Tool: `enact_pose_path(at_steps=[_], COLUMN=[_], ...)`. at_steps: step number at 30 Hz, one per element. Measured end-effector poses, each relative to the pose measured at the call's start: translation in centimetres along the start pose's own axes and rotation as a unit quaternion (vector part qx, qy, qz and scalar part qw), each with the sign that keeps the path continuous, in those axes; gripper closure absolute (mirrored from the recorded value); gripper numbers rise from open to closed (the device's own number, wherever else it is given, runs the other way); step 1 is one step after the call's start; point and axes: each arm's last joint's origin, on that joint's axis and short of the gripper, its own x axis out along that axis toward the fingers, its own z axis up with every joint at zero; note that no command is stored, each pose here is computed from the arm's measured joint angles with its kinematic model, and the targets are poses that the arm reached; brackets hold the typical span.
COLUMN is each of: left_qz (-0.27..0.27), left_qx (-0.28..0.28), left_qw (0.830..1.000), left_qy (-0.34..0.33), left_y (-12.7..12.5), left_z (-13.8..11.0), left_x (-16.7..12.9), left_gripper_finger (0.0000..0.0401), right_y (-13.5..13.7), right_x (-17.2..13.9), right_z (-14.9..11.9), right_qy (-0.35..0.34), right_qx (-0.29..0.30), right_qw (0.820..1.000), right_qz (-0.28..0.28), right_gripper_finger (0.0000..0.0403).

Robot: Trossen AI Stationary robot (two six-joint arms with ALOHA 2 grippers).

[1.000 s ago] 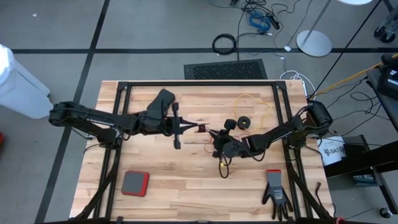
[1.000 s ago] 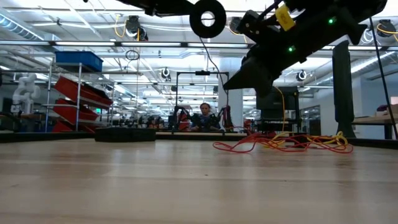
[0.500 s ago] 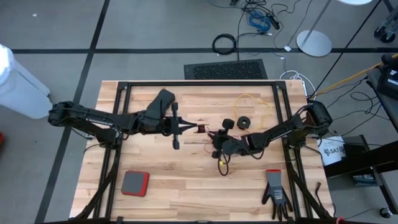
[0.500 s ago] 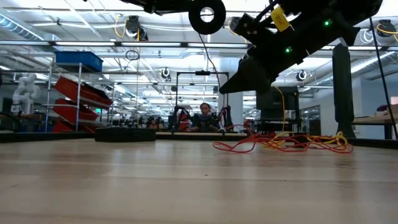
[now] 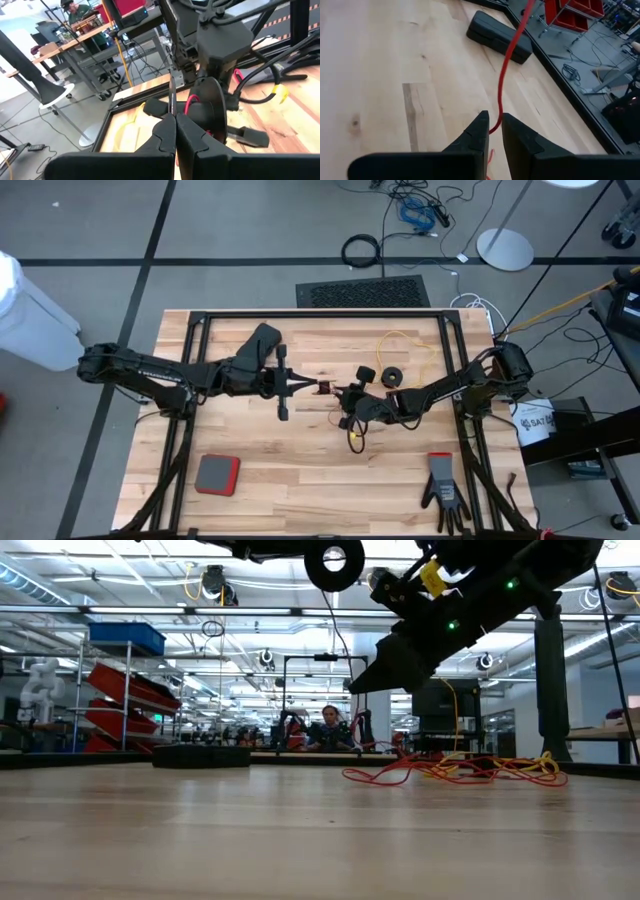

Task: Coil cords
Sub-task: Coil the red wire onto the black spool

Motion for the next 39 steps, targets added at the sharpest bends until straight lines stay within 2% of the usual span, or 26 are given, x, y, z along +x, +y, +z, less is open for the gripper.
enact_pose_path(at_steps=[12,21,28,33,39], left_qz=[-0.005,-0.011,-0.032,-0.044,-0.034], left_qx=[-0.003,0.0,0.01,0.026,0.051], left_qw=[1.0,1.0,0.997,0.991,0.981], left_qy=[-0.005,0.011,0.063,0.124,0.184], left_y=[0.0,-0.1,-0.5,-0.4,-0.3], left_z=[0.1,-0.2,-1.3,-2.6,-4.6], left_x=[0.0,0.0,-0.1,-0.2,0.9], left_gripper_finger=[0.0401,0.0401,0.0401,0.0401,0.0401], right_y=[-0.4,-0.3,-0.3,-0.2,0.0], right_x=[0.3,0.3,0.3,0.2,0.2], right_z=[0.3,0.2,-0.3,-0.2,0.3], right_qy=[-0.012,-0.006,0.014,0.01,-0.015], right_qx=[0.012,0.001,-0.008,-0.005,0.035], right_qw=[1.0,1.0,1.0,1.0,0.998], right_qz=[0.003,0.004,0.005,0.012,0.048], right_gripper_finger=[0.0363,0.0397,0.0399,0.0402,0.0402])
